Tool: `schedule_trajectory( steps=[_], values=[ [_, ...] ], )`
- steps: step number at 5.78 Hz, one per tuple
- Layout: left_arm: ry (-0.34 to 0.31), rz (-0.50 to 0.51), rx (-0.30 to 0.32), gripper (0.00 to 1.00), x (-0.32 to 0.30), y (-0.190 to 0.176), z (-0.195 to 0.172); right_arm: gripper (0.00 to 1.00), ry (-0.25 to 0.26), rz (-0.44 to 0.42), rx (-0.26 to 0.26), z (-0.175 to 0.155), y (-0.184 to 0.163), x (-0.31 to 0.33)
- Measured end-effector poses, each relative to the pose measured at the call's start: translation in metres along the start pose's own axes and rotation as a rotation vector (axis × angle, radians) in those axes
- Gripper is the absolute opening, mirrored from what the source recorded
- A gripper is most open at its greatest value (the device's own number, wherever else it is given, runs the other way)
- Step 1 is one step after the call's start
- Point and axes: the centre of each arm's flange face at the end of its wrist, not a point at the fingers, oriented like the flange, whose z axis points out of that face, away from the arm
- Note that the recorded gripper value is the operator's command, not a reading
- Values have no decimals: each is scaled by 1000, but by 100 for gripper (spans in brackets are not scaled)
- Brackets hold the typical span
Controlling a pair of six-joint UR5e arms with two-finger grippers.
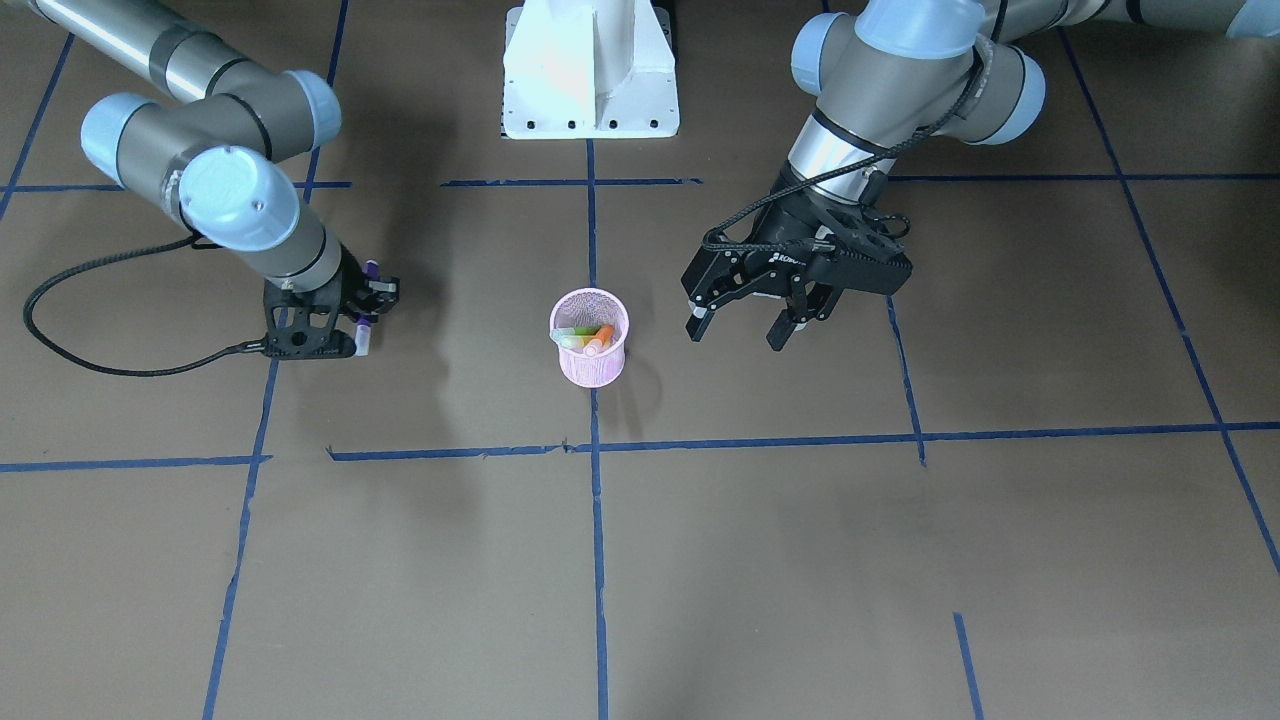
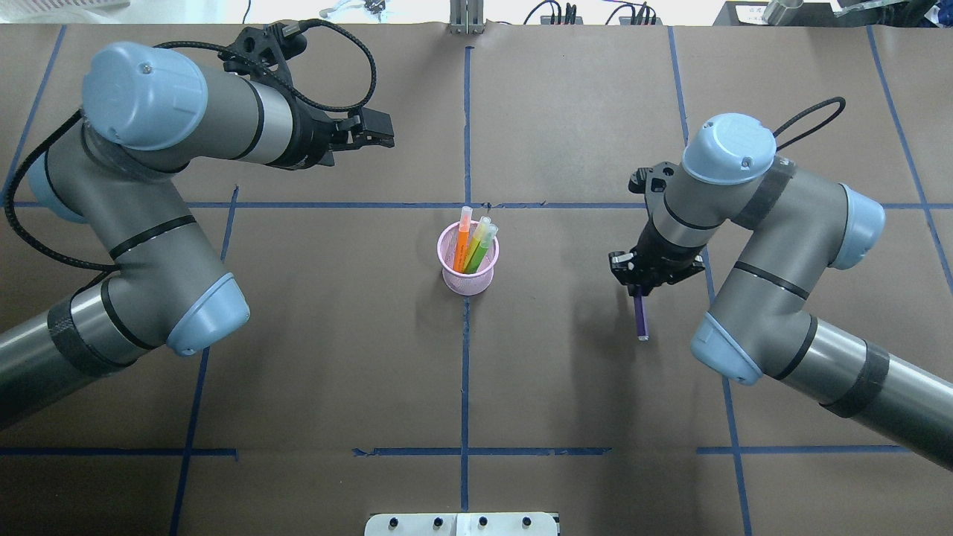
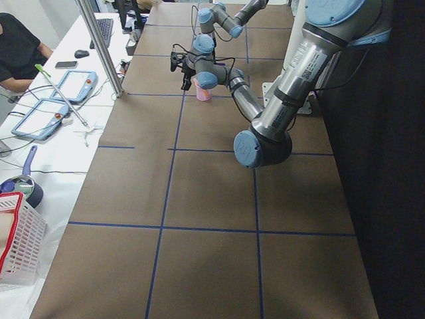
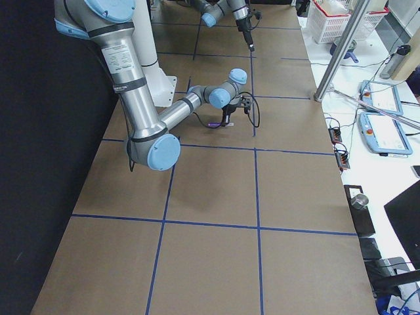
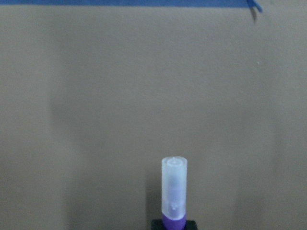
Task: Collect pens into pen holder
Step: 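Carry the purple marker with the right gripper over the pink cup, then lower the purple marker into the pink cup and open the right gripper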
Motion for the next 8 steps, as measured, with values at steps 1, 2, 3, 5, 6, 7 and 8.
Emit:
schedule_trajectory(
  steps=[1, 2, 3, 5, 6, 7, 8],
  values=[
    [1, 1, 20, 99, 1, -2, -2, 0, -50, -53, 74, -36, 3, -33],
    [3, 2, 35, 99, 2, -3, -4, 0, -98, -105, 165, -75, 4, -70],
    [5, 3, 41, 99, 3, -4, -6, 0, -128, -144, 271, -107, 8, -99],
    [0, 2, 42, 99, -1, -3, -6, 0, -224, -179, 527, -119, 32, -142],
    [-1, 3, 42, 99, -3, -3, -7, 0, -243, -170, 633, -113, 46, -158],
    [0, 4, 42, 99, -4, -2, -8, 0, -244, -165, 733, -103, 61, -173],
    [-2, 4, 45, 99, -6, -2, -8, 0, -240, -156, 832, -90, 78, -188]
  ],
)
